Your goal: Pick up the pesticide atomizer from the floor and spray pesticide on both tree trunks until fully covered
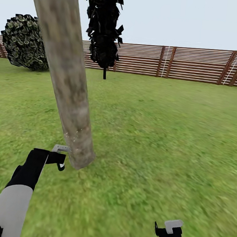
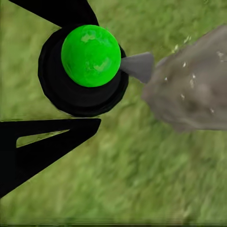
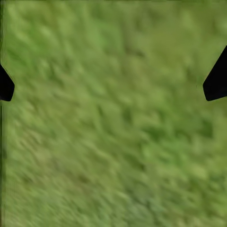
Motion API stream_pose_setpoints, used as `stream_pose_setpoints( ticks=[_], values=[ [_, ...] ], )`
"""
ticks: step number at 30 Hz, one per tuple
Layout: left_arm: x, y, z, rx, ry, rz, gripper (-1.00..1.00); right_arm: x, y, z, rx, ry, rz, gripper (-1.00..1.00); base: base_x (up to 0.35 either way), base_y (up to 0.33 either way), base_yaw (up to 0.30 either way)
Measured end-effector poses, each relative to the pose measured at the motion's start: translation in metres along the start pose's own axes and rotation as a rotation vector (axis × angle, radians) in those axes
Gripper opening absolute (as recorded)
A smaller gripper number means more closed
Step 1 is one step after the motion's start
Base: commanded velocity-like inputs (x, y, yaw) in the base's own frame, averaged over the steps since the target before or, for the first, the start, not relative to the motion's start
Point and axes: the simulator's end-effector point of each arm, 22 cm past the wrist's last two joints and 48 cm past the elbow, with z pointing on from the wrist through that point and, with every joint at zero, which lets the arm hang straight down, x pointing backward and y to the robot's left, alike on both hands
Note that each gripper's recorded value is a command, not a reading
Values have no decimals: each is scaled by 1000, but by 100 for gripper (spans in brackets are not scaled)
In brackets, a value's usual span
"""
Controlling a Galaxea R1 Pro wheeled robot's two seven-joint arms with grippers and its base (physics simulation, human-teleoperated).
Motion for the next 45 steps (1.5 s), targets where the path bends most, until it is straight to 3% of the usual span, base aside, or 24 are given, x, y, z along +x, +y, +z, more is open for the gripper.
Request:
stream_pose_setpoints(
  ticks=[13, 20, 21, 25, 27, 33, 37, 40, 42, 45],
  values=[
    [0, 3, 0, -7, 0, -4, -100, 0, 0, 0, 0, 0, 0, 100, 89, -274, 7],
    [2, 10, -1, -18, 3, -4, -100, 0, 1, 0, -2, 1, -1, 100, 90, -274, 225],
    [2, 13, -2, -25, 3, -3, -100, 0, 1, 0, -2, 1, -1, 100, 90, -274, 276],
    [11, 61, -8, -142, 20, 3, -100, 0, 1, 0, -2, 1, -1, 100, 89, -274, 277],
    [19, 65, -7, -151, 33, -1, -100, 0, 1, 0, -2, 1, -1, 100, 86, -274, 92],
    [34, 34, 7, -120, 64, -11, -100, 1, 0, 0, 0, 1, -1, 100, 85, -274, 14],
    [38, 48, 5, -166, 70, -11, -100, 1, 0, 0, 0, 1, -1, 100, 85, -274, 0],
    [51, 83, -1, -211, 85, -51, -100, 1, 0, 0, 0, 1, -1, 100, 85, -274, 0],
    [78, 99, 0, -219, 119, -105, -100, 1, 1, 0, -1, 1, 0, 100, 85, -274, 0],
    [89, 92, 5, -200, 134, -126, -100, 0, 1, 0, -1, 1, 0, 100, 86, -274, 14]
  ],
)
